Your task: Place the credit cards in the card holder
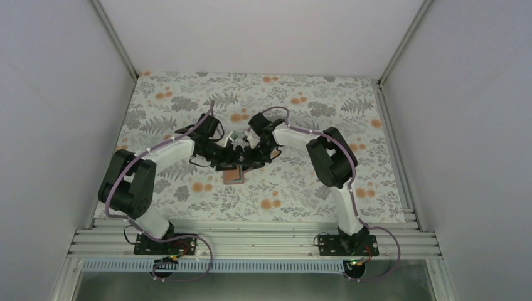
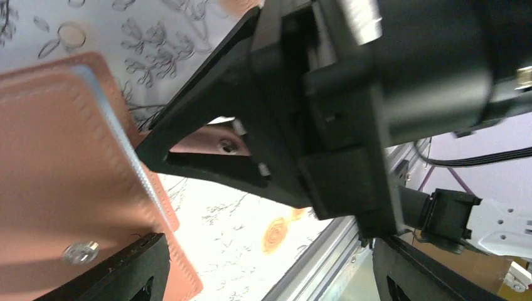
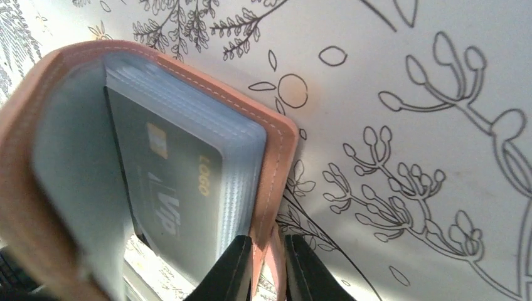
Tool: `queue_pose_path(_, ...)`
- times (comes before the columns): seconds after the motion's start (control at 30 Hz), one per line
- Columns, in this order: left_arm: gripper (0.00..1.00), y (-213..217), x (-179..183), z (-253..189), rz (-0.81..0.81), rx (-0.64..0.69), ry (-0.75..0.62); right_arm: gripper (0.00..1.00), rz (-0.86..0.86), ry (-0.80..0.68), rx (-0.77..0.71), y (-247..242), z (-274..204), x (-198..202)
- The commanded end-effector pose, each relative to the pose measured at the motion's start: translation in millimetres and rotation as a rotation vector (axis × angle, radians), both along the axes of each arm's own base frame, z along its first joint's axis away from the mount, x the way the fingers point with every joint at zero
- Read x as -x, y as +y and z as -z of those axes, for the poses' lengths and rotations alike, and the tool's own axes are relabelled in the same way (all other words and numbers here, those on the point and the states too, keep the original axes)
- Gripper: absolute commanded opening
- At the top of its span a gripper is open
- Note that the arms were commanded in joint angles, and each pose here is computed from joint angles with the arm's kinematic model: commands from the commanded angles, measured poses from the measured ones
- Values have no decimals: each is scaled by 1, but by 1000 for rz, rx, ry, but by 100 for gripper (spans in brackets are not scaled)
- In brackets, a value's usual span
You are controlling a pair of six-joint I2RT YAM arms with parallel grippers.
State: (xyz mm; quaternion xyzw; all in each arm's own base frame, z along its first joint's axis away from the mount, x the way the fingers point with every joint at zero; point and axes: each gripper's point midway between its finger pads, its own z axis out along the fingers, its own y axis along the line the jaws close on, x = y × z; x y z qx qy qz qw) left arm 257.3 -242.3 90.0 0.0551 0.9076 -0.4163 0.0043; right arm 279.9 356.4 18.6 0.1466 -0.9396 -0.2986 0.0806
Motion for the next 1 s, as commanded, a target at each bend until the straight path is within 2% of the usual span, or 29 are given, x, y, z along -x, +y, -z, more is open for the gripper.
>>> queue_pose_path(0.0, 81, -4, -14, -32, 17, 7, -82, 18, 8, -36, 35, -12, -2, -6)
queue_pose_path(0.17, 76, 24, -16, -40, -16, -125, -102, 30, 0, -43, 28, -16, -9, -5)
queue_pose_path(0.27, 64, 44, -17, -37, -63, -194, -104, 33, -2, -50, 20, -17, -15, -6)
queue_pose_path(0.47, 50, 90, -15, -13, -184, -370, -76, 35, -6, -64, 17, -20, -25, -9)
queue_pose_path(0.5, 44, 93, -13, -6, -188, -390, -65, 36, -6, -62, 18, -21, -25, -9)
queue_pose_path(0.63, 28, 95, -8, 20, -174, -409, -25, 38, -4, -75, 15, -24, -32, -12)
queue_pose_path(0.73, 22, 96, -6, 32, -179, -415, -9, 42, 1, -88, 25, -30, -36, -14)
queue_pose_path(0.97, 21, 83, -15, 42, -171, -352, -8, 42, 9, -94, 34, -43, -40, -14)
